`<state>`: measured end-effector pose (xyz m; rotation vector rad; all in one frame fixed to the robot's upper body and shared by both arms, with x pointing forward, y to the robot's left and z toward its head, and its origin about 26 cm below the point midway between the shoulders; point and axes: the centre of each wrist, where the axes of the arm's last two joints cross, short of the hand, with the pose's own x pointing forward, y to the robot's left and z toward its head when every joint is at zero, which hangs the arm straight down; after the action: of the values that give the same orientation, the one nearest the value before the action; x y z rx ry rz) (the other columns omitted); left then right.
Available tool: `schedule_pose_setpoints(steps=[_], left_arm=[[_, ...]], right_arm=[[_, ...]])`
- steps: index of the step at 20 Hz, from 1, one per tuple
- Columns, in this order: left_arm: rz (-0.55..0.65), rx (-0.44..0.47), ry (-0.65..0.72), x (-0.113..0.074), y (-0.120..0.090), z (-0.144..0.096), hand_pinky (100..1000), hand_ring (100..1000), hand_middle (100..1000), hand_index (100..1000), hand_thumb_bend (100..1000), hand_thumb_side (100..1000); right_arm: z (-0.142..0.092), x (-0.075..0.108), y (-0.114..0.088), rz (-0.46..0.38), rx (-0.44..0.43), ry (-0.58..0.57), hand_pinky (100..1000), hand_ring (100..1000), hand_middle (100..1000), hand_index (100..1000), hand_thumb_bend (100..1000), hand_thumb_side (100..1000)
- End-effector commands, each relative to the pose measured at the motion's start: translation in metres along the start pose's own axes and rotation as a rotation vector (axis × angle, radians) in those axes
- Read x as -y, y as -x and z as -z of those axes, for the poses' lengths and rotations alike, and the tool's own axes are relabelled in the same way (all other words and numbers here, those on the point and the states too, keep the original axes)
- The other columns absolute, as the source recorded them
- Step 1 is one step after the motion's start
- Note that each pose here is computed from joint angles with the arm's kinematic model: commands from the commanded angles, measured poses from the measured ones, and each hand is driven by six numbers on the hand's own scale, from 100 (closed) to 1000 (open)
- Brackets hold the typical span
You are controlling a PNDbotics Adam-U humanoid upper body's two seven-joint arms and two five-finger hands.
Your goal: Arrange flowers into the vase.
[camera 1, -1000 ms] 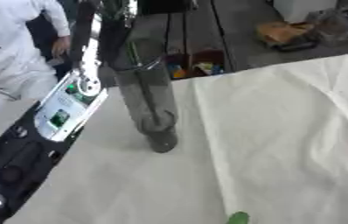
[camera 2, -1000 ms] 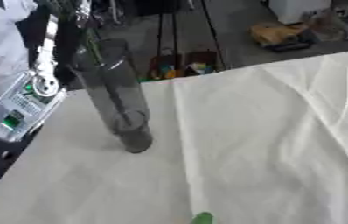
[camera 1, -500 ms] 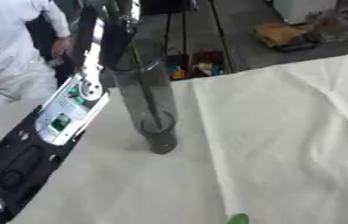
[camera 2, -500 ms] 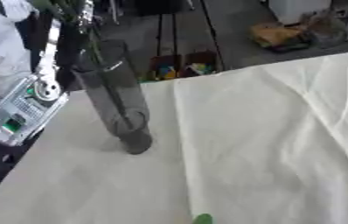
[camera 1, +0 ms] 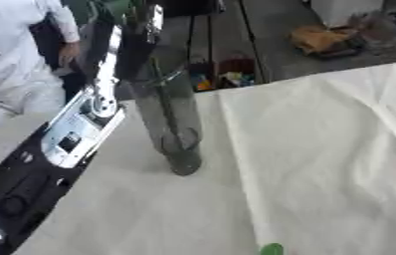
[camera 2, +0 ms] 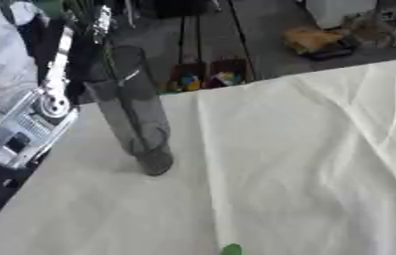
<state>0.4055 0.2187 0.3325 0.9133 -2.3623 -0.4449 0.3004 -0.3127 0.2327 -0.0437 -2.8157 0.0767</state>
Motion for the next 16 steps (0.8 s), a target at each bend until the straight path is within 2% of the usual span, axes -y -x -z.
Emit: schedule_pose_setpoints(steps=[1, 16], left_arm=[[0.035, 0.020, -0.002, -0.011, -0.002, 0.006, 763, 877, 859, 901, 100, 1000], [0.115, -0.002, 0.105, -0.024, -0.002, 0.007, 808, 900, 888, 921, 100, 1000]], right_arm=[[0.007, 0.001, -0.006, -0.020, 0.029, -0.017, 786, 862, 499, 825, 100, 1000], [0.005, 0.002, -0.006, -0.023, 0.017, -0.012, 786, 863, 497, 825, 100, 1000]])
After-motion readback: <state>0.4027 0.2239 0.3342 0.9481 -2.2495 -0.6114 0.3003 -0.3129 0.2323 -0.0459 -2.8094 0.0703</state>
